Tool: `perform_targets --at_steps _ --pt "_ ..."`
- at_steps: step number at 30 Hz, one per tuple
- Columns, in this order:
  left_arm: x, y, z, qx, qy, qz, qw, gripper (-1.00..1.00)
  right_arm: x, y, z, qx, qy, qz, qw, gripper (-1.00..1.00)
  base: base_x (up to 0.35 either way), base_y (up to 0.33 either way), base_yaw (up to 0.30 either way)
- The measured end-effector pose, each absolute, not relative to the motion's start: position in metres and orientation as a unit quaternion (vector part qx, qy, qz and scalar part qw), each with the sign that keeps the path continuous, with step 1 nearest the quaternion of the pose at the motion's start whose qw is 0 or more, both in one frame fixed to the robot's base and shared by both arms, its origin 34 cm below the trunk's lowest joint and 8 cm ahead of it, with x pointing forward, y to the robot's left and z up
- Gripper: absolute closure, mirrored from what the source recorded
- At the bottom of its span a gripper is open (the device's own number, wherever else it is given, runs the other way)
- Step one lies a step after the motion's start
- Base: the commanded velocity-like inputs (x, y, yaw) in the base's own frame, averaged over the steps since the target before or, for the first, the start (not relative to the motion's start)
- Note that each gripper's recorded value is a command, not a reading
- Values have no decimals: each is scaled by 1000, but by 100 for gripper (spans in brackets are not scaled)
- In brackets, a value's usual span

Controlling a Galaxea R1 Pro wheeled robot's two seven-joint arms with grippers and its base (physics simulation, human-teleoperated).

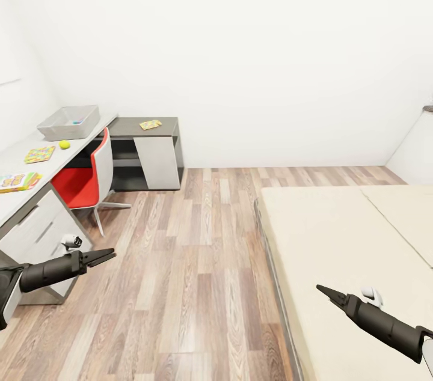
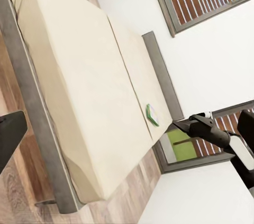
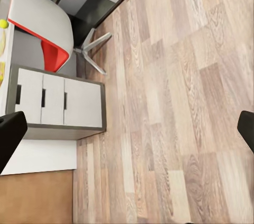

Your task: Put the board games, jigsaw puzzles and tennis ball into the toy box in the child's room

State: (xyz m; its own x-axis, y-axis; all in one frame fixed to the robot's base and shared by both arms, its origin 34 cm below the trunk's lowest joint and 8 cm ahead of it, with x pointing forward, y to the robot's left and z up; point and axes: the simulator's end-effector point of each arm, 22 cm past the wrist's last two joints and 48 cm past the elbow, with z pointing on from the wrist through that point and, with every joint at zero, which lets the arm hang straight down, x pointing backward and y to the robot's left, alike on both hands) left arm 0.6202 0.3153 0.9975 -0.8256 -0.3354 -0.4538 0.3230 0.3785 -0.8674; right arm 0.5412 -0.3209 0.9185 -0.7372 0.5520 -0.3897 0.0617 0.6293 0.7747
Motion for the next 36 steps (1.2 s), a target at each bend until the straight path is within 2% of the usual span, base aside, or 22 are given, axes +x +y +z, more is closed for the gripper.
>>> perform_targets --at_steps 36 --pt "620 314 997 -4 775 -559 295 -100 541 -321 918 182 846 391 313 -100 0 -242 0"
